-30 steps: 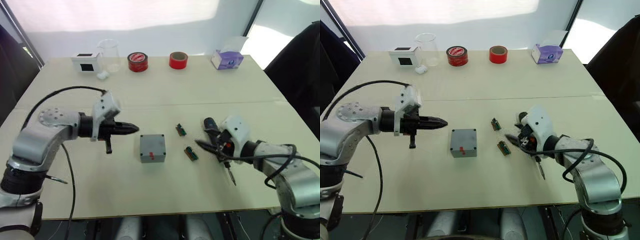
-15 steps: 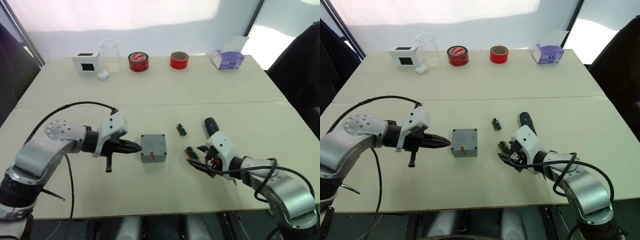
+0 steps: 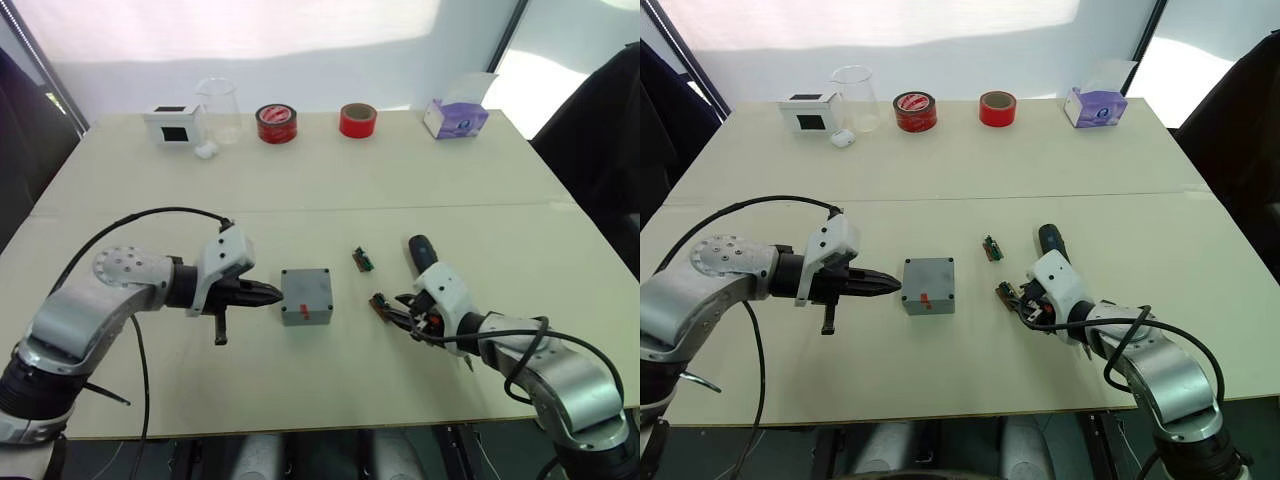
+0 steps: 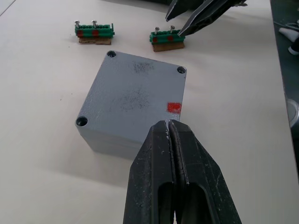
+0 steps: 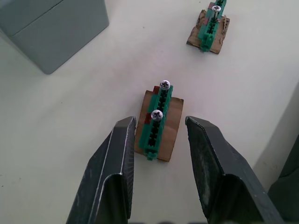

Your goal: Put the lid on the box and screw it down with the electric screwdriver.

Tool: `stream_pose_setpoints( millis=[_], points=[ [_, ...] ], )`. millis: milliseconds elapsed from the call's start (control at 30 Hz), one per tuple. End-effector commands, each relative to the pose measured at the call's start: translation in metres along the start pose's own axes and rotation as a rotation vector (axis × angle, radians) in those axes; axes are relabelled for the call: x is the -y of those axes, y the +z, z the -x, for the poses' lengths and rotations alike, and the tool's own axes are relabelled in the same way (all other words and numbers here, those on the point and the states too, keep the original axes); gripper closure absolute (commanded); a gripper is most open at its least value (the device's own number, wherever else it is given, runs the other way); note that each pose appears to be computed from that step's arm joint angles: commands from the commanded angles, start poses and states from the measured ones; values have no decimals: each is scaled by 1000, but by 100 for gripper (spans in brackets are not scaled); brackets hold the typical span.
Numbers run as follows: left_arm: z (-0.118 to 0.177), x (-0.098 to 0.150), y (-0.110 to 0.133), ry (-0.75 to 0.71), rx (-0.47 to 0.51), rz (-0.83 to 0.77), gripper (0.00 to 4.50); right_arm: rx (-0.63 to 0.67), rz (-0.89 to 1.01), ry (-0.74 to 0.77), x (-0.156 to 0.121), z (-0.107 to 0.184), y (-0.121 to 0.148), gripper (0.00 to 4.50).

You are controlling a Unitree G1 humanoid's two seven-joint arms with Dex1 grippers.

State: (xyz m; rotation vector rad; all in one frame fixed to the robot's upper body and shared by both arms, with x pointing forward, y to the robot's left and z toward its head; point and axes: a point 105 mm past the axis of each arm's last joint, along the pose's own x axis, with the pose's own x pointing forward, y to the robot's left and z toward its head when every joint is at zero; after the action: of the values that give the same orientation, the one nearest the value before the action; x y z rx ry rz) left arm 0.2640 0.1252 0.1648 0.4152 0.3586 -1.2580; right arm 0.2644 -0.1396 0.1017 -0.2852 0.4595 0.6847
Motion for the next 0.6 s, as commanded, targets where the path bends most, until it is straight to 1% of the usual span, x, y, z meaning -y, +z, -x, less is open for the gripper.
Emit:
stream_pose_setpoints(
  millis=[33,100,167,200,433,600],
  points=[
    [3,-2,5,18,8,-33,450,45,24,-5,1,1,10,306],
    [3,-3,3,21,3,-32,450,48,28,-1,0,0,11,352],
    [2,-4,2,23,1,-32,450,52,27,-3,0,-1,12,437],
    [2,-4,2,24,1,-32,450,53,26,-4,0,-1,13,444],
    [2,-4,1,27,1,-34,450,52,27,-4,0,-2,13,444],
    [1,-5,0,32,1,-33,450,69,37,-3,0,1,18,444]
  ],
)
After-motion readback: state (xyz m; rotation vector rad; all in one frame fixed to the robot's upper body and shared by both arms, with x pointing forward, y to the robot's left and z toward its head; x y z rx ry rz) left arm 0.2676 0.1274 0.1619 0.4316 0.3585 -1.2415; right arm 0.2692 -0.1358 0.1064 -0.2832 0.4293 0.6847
